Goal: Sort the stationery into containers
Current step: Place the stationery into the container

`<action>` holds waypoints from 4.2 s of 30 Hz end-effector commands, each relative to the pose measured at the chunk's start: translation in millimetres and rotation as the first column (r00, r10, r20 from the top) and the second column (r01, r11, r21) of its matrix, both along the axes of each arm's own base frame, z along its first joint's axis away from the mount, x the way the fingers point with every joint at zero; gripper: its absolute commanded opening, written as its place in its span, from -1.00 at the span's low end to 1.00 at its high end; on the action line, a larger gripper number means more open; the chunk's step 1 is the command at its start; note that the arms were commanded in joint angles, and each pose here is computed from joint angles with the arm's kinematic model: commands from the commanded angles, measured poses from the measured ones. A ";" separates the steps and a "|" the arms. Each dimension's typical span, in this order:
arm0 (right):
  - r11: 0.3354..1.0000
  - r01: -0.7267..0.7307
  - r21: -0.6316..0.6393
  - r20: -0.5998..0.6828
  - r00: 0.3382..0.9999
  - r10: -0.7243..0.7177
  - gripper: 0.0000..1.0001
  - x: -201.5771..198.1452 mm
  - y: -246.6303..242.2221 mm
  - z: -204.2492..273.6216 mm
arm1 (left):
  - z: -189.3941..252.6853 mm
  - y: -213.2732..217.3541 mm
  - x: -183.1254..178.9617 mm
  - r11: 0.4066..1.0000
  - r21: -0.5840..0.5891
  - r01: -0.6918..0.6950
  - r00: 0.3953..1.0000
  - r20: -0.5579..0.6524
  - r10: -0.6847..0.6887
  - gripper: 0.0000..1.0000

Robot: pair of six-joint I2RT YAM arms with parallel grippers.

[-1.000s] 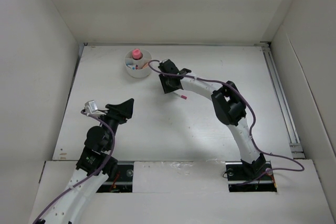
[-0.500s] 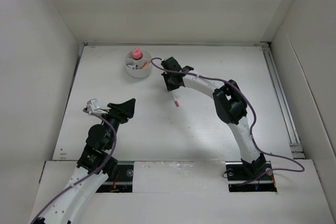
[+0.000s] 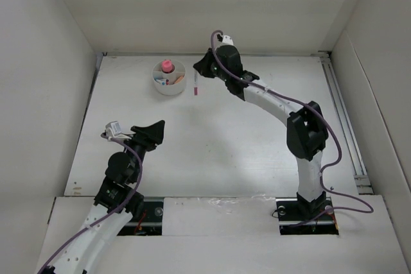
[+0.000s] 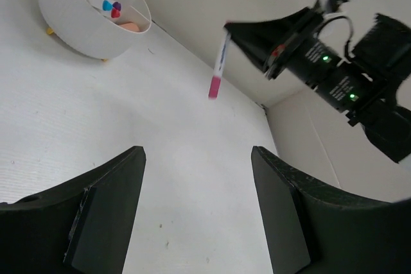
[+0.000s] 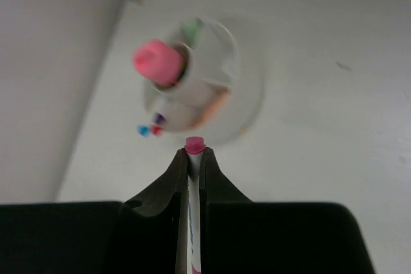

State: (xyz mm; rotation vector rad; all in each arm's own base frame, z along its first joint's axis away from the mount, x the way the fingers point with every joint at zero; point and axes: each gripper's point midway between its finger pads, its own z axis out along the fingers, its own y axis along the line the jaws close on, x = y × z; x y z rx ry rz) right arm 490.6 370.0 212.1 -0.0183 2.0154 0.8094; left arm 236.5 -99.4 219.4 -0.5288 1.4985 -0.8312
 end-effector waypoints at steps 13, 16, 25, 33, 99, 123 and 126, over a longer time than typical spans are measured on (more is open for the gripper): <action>0.865 0.195 0.463 0.350 0.857 -0.380 -1.00 49.7 97.9 119.3 | 29.9 59.4 -23.4 0.958 -0.177 -0.226 0.961 0.122 0.249 0.28; 0.862 0.214 0.459 0.382 0.829 -0.409 -1.00 53.1 103.2 114.8 | 27.4 60.9 -22.9 0.956 -0.179 -0.234 0.959 0.121 0.258 0.28; 0.877 0.224 0.426 0.481 0.765 -0.429 -1.00 59.4 123.4 102.5 | 11.6 56.2 -10.0 0.960 -0.108 -0.257 0.963 0.050 0.263 0.28; 0.883 0.272 0.383 0.487 0.753 -0.443 -1.00 66.4 120.6 77.1 | 15.8 55.1 -11.2 0.962 -0.119 -0.246 0.965 0.064 0.255 0.28; 0.962 0.259 0.088 0.243 0.931 -0.273 -1.00 -134.1 -43.0 42.7 | 7.1 -32.8 4.6 0.985 0.067 0.156 0.984 0.074 -0.161 0.37; 0.940 0.323 -0.108 0.043 0.947 -0.320 1.00 -162.2 -79.4 -16.0 | 10.1 -86.5 33.5 0.929 0.120 0.350 0.934 0.032 -0.356 0.99; 0.952 0.299 -0.072 0.030 0.954 -0.297 1.00 -165.6 -74.4 -12.6 | 23.0 -92.5 32.1 0.917 0.127 0.377 0.918 0.076 -0.388 0.99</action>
